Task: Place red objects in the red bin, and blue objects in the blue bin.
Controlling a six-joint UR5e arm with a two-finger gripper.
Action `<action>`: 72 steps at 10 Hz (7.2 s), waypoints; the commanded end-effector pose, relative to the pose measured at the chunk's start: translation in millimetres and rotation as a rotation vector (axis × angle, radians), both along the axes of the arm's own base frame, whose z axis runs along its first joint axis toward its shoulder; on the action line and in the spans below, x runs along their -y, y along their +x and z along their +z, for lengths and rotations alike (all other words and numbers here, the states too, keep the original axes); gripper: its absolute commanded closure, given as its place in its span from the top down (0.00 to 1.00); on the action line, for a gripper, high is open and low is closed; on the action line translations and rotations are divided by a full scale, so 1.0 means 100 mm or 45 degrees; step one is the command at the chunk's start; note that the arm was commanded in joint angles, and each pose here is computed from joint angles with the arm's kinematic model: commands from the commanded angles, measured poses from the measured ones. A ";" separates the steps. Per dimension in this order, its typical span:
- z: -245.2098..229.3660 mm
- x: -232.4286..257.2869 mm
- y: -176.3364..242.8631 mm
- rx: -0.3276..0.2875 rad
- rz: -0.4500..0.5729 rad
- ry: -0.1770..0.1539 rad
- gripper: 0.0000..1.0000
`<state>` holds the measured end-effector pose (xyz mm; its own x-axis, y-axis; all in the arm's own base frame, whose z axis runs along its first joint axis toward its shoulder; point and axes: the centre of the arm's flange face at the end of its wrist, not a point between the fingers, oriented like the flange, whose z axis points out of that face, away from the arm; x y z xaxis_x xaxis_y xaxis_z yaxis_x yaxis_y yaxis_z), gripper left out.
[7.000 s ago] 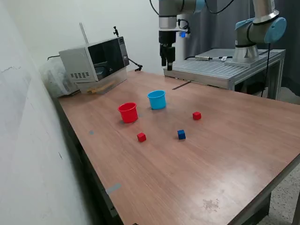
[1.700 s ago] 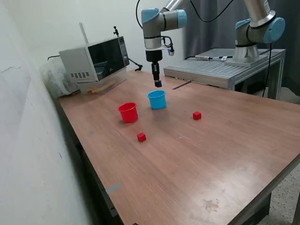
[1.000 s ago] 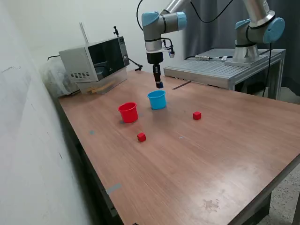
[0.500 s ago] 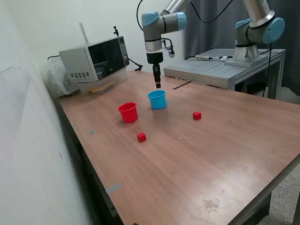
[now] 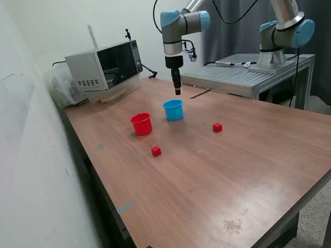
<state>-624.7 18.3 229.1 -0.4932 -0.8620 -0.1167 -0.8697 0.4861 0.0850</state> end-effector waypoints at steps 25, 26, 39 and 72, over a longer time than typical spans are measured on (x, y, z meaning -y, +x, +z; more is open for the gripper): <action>-0.91 1.88 0.08 0.055 0.485 -0.084 1.00; -0.91 1.91 0.10 0.058 0.492 -0.084 1.00; -1.13 1.93 0.10 0.086 0.573 -0.093 0.00; 0.36 0.34 -1.26 -0.243 0.458 0.018 1.00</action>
